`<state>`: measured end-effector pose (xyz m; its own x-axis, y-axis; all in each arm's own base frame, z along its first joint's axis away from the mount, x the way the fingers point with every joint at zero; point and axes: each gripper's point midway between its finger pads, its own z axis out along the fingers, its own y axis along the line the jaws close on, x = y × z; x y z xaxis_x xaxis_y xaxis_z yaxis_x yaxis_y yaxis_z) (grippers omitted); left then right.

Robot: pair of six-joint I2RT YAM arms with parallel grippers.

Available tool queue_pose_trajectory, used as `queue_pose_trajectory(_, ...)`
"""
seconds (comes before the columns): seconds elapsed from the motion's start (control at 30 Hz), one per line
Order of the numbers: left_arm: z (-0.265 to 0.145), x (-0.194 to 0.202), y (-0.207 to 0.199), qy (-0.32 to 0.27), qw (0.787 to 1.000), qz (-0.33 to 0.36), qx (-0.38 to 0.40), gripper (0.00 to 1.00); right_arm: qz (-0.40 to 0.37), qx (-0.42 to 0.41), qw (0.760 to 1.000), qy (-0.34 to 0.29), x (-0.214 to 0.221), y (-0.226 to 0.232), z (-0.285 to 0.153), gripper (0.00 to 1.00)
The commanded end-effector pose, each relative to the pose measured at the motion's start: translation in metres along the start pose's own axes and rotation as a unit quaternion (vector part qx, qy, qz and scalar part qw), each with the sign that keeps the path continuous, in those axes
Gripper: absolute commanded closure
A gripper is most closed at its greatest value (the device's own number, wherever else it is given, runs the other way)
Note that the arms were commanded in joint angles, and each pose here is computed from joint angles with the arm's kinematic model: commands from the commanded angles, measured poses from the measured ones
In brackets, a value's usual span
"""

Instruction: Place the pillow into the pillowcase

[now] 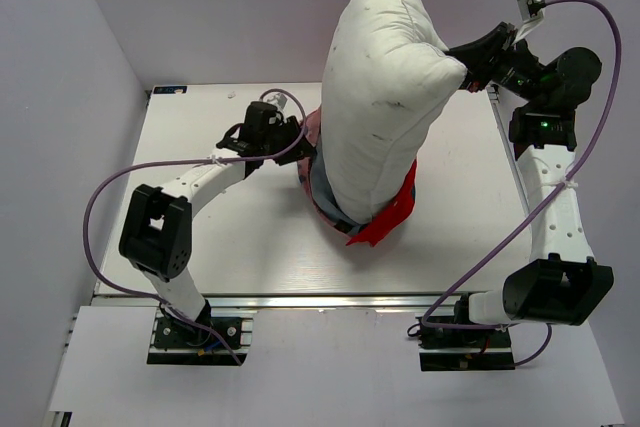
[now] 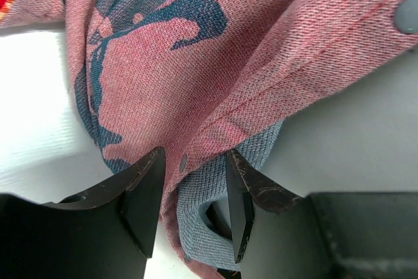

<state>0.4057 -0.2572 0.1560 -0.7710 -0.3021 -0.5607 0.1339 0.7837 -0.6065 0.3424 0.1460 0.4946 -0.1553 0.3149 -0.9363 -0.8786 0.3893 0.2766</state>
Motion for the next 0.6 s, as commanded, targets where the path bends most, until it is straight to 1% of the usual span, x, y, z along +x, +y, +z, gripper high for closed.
queue_pose_trajectory(0.0,0.000,-0.014,-0.022,-0.012,0.999,0.015,0.044,0.48,-0.003,-0.005,1.000,0.010,0.005,0.000,-0.003,1.00)
queue_pose_trajectory(0.13,0.006,-0.012,-0.017,-0.008,0.999,0.014,0.037,0.50,0.000,-0.004,1.000,0.010,0.005,-0.001,-0.004,1.00)
queue_pose_trajectory(0.23,0.012,-0.011,-0.007,-0.007,1.000,0.017,0.018,0.54,0.001,-0.005,1.000,0.011,0.006,-0.001,-0.003,1.00)
queue_pose_trajectory(0.3,0.015,-0.013,-0.007,-0.008,1.000,0.022,0.015,0.55,0.000,-0.005,1.000,0.011,0.006,0.000,-0.004,1.00)
queue_pose_trajectory(0.4,0.018,-0.017,-0.007,-0.014,0.999,0.026,0.015,0.57,0.003,-0.005,1.000,0.013,0.007,0.000,-0.005,1.00)
queue_pose_trajectory(0.47,0.022,-0.017,-0.006,-0.011,1.000,0.025,0.015,0.61,0.004,-0.006,1.000,0.013,0.008,0.000,-0.004,1.00)
queue_pose_trajectory(0.57,0.029,-0.015,-0.011,-0.006,0.999,0.025,0.034,0.61,0.006,-0.006,1.000,0.013,0.009,0.000,-0.004,1.00)
